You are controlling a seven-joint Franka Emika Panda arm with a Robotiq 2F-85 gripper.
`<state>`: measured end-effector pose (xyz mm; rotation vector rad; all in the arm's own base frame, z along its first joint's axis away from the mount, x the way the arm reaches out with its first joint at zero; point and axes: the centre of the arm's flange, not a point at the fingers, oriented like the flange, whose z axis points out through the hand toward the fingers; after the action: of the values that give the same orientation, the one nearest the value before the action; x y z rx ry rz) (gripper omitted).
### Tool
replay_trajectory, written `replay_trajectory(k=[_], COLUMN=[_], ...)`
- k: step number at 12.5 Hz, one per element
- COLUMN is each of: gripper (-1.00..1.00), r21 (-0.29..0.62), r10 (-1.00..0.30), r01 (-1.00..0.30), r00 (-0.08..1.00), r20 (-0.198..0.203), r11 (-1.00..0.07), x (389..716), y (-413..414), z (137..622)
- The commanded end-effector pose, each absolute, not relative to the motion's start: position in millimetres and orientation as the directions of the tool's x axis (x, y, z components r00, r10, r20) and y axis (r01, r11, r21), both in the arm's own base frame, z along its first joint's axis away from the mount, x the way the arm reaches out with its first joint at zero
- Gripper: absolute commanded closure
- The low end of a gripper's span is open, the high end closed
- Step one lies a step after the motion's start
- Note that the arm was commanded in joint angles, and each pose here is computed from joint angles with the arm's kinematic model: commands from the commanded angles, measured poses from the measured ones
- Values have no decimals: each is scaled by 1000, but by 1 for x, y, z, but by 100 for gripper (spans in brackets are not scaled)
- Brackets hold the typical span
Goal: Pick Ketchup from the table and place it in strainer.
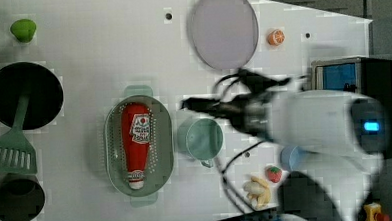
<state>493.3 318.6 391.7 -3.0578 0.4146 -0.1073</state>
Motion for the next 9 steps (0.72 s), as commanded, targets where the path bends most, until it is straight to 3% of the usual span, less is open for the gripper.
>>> replay_trajectory(k=[1, 5, 7, 9], gripper=[-100, -100, -100, -100], r21=[-45, -11, -27, -3], r10=[-510, -723, -783, -809], r01=[-510, -725, -784, -811], r00=[848, 685, 615, 585], r20=[143, 93, 91, 59], r11=[-859, -689, -620, -586], x=[529, 535, 537, 534], y=[223, 102, 54, 23], z=[477, 543, 570, 584])
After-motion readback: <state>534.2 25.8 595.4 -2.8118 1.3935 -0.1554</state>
